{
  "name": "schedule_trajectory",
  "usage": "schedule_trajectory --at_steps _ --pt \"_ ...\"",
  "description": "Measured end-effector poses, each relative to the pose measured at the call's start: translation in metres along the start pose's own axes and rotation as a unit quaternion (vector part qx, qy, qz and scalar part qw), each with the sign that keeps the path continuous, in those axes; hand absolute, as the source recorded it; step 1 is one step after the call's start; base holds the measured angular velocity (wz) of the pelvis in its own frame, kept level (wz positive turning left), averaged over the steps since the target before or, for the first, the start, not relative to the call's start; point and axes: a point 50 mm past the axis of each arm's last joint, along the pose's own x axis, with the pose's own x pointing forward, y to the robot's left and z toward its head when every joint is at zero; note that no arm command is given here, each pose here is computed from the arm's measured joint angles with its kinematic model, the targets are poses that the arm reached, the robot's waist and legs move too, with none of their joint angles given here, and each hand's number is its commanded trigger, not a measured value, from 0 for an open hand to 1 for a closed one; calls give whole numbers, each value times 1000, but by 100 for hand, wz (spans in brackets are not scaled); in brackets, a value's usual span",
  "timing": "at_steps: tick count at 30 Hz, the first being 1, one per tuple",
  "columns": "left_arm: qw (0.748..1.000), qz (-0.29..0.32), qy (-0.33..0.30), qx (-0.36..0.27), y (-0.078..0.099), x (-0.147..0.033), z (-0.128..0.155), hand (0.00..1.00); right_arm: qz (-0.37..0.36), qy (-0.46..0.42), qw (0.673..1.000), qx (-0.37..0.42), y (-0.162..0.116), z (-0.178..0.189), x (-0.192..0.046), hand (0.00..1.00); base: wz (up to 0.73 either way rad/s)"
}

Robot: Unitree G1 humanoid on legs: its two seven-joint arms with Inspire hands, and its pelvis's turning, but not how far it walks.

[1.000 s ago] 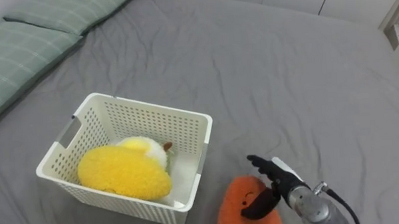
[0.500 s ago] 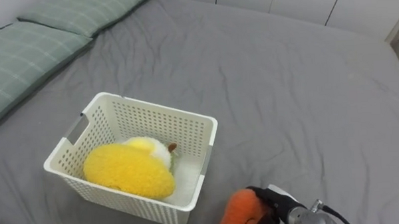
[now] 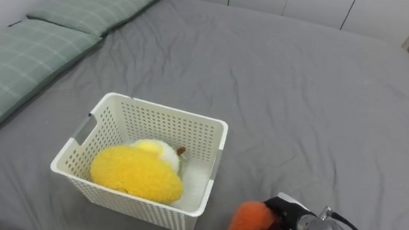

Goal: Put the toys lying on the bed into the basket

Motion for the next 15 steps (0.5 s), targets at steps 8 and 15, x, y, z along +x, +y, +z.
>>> schedule_trajectory --at_steps 8,15 --pt "1000 -2 -17 -6 -2 0 10 0 5 -19 1000 -4 -4 10 0 96 1" --pt "1000 -5 -25 -9 -1 1 14 0 -59 -99 993 -6 -33 45 -15 89 -2"
